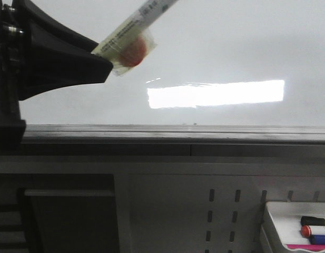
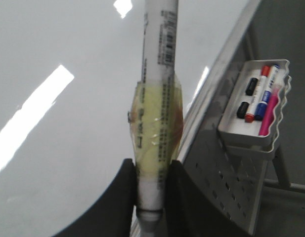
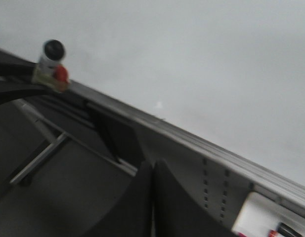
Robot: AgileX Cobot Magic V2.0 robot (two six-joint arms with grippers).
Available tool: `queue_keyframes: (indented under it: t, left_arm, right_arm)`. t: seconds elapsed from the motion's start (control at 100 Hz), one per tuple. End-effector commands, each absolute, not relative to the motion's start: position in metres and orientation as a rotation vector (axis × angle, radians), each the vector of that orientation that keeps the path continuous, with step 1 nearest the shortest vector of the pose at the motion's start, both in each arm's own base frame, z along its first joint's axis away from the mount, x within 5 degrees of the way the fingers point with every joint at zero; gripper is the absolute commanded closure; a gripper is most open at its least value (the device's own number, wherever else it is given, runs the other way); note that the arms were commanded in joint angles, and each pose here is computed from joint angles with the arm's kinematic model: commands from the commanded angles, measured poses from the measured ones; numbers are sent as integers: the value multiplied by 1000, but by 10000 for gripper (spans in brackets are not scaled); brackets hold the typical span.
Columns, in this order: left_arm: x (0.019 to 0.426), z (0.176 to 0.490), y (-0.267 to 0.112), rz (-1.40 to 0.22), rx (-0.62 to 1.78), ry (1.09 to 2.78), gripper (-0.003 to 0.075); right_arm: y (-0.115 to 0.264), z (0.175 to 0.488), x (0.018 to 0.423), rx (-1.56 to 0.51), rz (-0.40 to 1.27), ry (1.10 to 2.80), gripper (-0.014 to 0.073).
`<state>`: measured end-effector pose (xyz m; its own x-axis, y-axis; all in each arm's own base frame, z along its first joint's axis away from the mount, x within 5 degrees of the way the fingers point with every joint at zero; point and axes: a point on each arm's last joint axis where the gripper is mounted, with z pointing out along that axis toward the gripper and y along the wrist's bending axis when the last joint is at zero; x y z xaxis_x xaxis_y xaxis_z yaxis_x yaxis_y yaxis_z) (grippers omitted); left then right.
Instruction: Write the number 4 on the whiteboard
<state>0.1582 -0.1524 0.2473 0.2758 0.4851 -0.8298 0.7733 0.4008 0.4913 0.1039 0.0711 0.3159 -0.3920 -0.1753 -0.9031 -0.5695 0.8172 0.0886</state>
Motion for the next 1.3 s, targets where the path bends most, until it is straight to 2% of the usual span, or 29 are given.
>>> queue_keyframes:
  t: [0.0, 0.12, 0.21, 0.44, 0.71, 0.76, 0.83, 0.93, 1.01, 1.08, 1.13, 1.2, 1.29]
  left_arm:
    - [150, 268, -160, -328, 1242, 1218, 741]
    - [146, 269, -163, -347, 1255, 1184, 741]
    - [145, 271, -164, -362, 1254, 1159, 741]
    - [144, 273, -165, -376, 1249, 1137, 741]
    - [143, 273, -165, -380, 1248, 1131, 741]
    - [143, 273, -165, -380, 1248, 1131, 741]
    - [143, 273, -165, -380, 1248, 1131, 741]
    - [143, 273, -165, -380, 1248, 1131, 736]
    - [143, 273, -165, -380, 1248, 1131, 667]
    - [145, 273, -164, -384, 1227, 1157, 534]
    - [147, 272, -162, -386, 1193, 1202, 407]
    - [152, 272, -157, -377, 1119, 1296, 288]
    - [153, 274, -149, -354, 1051, 1389, 259]
  right_arm:
    - [92, 339, 112, -642, 544, 1863, 529]
    - [121, 348, 115, -763, 625, 1825, 336]
    - [138, 350, 121, -808, 641, 1790, 264]
    - [161, 350, 141, -820, 612, 1772, 263]
    - [167, 350, 150, -787, 609, 1738, 267]
    - [167, 350, 150, -790, 608, 1741, 295]
    - [167, 349, 149, -797, 607, 1752, 408]
    - [167, 347, 148, -812, 605, 1773, 669]
    - [168, 346, 148, -810, 609, 1782, 659]
    - [168, 346, 149, -811, 608, 1783, 659]
    - [168, 345, 149, -810, 608, 1783, 659]
    - [170, 345, 151, -806, 607, 1780, 659]
    - [171, 346, 156, -787, 599, 1774, 659]
